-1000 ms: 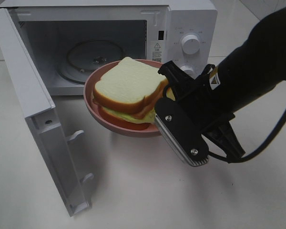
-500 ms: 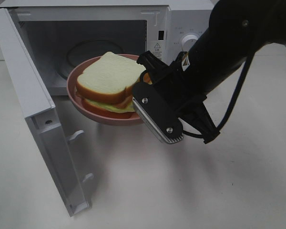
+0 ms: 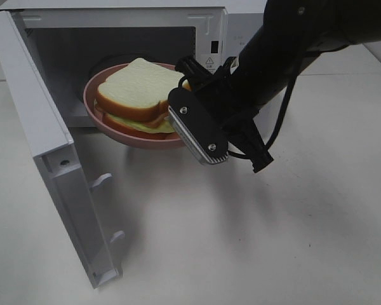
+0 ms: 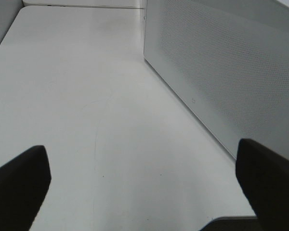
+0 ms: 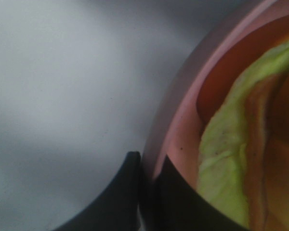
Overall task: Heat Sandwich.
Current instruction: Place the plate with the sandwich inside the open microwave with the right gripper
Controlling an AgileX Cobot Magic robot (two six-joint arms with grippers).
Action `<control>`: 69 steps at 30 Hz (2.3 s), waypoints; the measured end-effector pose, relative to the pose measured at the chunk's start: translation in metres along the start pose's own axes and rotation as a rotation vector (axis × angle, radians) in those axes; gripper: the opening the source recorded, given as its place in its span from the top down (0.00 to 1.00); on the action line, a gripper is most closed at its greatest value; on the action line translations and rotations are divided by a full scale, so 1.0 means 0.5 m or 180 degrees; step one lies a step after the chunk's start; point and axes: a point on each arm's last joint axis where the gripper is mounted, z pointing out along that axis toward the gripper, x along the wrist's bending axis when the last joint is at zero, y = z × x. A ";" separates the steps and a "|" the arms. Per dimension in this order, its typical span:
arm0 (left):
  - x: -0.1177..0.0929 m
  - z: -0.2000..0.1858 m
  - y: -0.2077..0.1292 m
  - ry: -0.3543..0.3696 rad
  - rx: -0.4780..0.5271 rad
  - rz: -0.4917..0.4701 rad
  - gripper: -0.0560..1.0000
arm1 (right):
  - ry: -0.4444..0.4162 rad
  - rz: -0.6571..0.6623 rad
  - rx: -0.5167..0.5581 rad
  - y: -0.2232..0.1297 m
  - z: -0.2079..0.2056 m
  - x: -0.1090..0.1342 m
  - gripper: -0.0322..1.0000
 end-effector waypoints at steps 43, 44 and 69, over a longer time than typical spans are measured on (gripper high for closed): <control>0.000 0.000 0.000 0.0000 0.0000 0.0000 0.03 | 0.0088 0.0283 0.0225 -0.015 0.135 -0.166 0.95; 0.000 0.000 0.000 0.0000 0.0000 0.0000 0.03 | 0.0076 0.0304 0.0243 -0.016 0.136 -0.171 0.95; 0.000 0.000 0.000 0.0000 0.0000 0.0000 0.03 | -0.0049 0.0920 0.0505 -0.043 0.213 -0.243 0.94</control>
